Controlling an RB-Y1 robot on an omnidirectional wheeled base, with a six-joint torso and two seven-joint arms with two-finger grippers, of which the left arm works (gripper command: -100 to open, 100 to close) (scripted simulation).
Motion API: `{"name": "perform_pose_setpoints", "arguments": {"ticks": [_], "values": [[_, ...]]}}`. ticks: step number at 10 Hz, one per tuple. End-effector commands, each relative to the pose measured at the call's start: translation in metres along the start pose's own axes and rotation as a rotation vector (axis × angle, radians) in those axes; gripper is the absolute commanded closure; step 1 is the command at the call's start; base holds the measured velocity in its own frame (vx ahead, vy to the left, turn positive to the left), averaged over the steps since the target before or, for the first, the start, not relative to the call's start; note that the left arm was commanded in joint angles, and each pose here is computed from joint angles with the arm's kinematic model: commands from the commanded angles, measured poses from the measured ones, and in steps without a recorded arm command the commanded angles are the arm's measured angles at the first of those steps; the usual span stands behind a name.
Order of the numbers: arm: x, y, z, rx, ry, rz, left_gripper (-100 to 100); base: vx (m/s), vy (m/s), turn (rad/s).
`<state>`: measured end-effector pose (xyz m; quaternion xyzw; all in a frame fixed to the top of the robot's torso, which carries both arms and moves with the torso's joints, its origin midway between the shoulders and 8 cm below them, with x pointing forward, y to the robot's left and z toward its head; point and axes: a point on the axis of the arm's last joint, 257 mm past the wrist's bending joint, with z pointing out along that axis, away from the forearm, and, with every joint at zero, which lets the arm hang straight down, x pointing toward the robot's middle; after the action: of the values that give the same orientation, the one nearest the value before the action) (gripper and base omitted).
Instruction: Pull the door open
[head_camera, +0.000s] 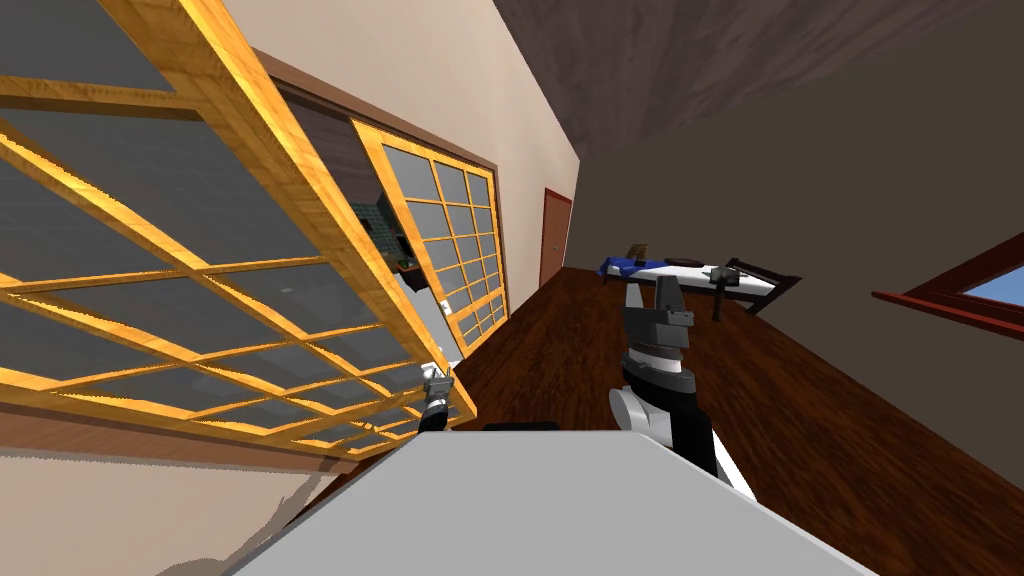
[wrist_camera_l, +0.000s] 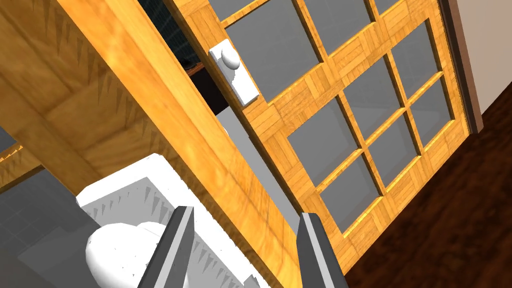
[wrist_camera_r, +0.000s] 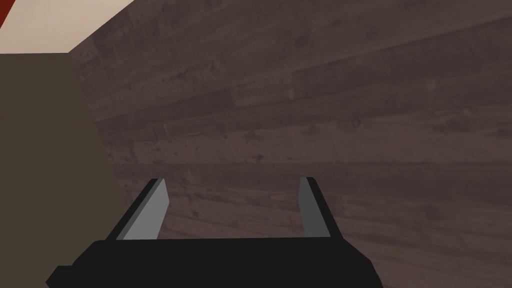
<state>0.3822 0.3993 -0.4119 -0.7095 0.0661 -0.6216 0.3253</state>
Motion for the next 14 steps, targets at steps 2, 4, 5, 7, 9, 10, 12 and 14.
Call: {"name": "perform_pose_setpoints", "arguments": {"ticks": [2,4,5,7,9,10,12,14], "values": [[-0.004,-0.011,0.0034,0.018,-0.007,-0.070,-100,-0.069,0.019,-0.059],[-0.001,-0.009,0.0048,0.018,-0.005,-0.117,-100,-0.050,0.014,-0.035],[0.002,-0.007,0.0062,0.018,-0.003,-0.159,-100,-0.086,0.043,-0.103],[0.004,-0.005,0.0076,0.018,0.000,-0.208,-100,-0.075,0.023,-0.055],[0.009,-0.001,0.0100,0.018,0.003,-0.294,-100,-0.097,0.035,-0.088],[0.011,0.000,0.0112,0.017,0.005,-0.333,-100,-0.107,0.038,-0.085],[0.015,0.004,0.0131,0.016,0.008,-0.412,-100,-0.100,0.023,-0.076],[0.019,0.006,0.0147,0.015,0.010,-0.477,-100,-0.114,0.028,-0.057]]}}
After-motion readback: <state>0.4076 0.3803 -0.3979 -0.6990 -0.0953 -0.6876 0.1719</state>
